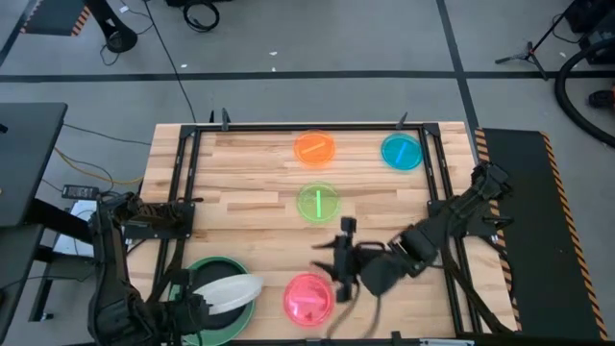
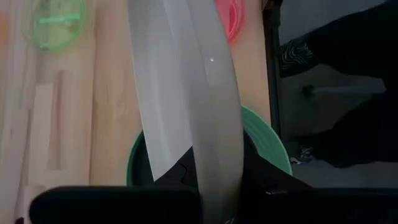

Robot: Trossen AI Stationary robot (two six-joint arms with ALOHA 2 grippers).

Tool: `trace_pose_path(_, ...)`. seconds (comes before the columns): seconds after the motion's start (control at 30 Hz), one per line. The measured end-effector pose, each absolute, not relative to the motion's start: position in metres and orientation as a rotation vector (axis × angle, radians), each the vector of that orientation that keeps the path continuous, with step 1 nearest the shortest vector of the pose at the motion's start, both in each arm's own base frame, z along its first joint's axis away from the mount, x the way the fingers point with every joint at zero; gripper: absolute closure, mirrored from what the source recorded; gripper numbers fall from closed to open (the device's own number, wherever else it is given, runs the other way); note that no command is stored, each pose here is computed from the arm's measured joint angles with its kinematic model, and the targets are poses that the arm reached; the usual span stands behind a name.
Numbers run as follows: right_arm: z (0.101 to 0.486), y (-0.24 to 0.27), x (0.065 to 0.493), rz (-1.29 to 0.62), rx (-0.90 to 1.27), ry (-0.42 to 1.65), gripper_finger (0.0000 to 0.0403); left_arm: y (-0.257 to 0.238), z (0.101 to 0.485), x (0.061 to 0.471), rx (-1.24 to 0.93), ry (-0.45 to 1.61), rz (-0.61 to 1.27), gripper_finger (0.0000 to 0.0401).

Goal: Stack plastic plates
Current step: Stack the white plate on top of the black plate

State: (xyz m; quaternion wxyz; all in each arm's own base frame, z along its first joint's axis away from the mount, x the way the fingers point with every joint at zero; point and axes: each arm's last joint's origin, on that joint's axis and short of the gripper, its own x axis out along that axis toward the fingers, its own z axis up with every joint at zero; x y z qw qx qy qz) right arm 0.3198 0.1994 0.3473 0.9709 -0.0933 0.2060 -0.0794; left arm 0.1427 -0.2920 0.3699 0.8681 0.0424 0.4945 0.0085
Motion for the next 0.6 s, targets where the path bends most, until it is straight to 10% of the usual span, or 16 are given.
trace_pose_path(0.6, 0.346, 0.162, 0.341, -0.179, -0.231, 0.463, 0.0187, -0.318, 0.358, 0.131, 0.131, 0.942, -0.032, 0.0347)
